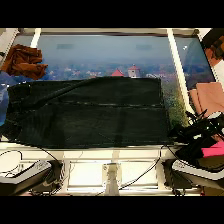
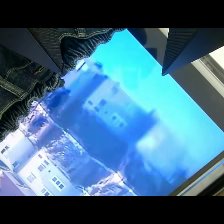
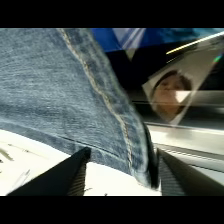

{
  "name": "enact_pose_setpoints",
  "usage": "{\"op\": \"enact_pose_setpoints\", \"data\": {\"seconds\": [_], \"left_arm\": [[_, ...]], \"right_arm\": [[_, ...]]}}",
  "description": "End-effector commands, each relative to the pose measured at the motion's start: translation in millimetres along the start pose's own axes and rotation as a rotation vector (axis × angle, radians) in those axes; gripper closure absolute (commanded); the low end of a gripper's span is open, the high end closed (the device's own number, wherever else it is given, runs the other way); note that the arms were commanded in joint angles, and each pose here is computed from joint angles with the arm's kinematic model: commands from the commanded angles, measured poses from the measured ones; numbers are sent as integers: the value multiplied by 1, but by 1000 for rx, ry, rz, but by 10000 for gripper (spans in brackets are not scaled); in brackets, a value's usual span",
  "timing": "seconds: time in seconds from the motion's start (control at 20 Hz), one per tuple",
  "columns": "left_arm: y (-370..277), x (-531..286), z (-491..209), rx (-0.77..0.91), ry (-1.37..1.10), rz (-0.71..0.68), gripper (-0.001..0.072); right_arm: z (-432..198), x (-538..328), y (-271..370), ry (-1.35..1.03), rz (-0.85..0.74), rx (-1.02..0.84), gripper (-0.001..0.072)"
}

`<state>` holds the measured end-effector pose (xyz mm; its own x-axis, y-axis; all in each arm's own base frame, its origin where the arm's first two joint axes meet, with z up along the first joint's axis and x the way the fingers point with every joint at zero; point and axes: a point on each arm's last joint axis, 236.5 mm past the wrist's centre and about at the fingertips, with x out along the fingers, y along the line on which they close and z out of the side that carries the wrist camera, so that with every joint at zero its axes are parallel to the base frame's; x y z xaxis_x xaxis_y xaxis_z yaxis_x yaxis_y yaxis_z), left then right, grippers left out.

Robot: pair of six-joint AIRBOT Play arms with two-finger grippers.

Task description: Fold the clothes and pants, and hang the long-sleeved shirts on hangers.

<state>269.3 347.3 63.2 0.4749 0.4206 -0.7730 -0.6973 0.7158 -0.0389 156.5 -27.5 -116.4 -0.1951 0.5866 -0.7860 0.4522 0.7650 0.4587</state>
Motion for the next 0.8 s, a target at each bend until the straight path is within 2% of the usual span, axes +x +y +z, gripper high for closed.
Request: {"op": "enact_pose_setpoints", "data": {"seconds": [0.0,0.1,0.35,0.4,0.6,0.65,0.75], "left_arm": [[0,0,0,-1,0,0,18],[0,0,0,-1,0,0,17],[0,0,0,0,0,1,18],[0,0,0,0,0,1,18],[0,0,-2,1,7,-1,18],[0,0,-4,1,18,-3,18],[0,-1,-12,11,50,-3,18]], "right_arm": [[21,7,-6,-61,-2,-12,235],[32,6,2,-107,30,-36,259],[44,4,17,-160,89,-81,264],[46,3,19,-173,97,-87,296],[51,2,20,-193,98,-84,632],[50,2,20,-193,98,-84,689],[51,2,20,-193,97,-84,690]]}}
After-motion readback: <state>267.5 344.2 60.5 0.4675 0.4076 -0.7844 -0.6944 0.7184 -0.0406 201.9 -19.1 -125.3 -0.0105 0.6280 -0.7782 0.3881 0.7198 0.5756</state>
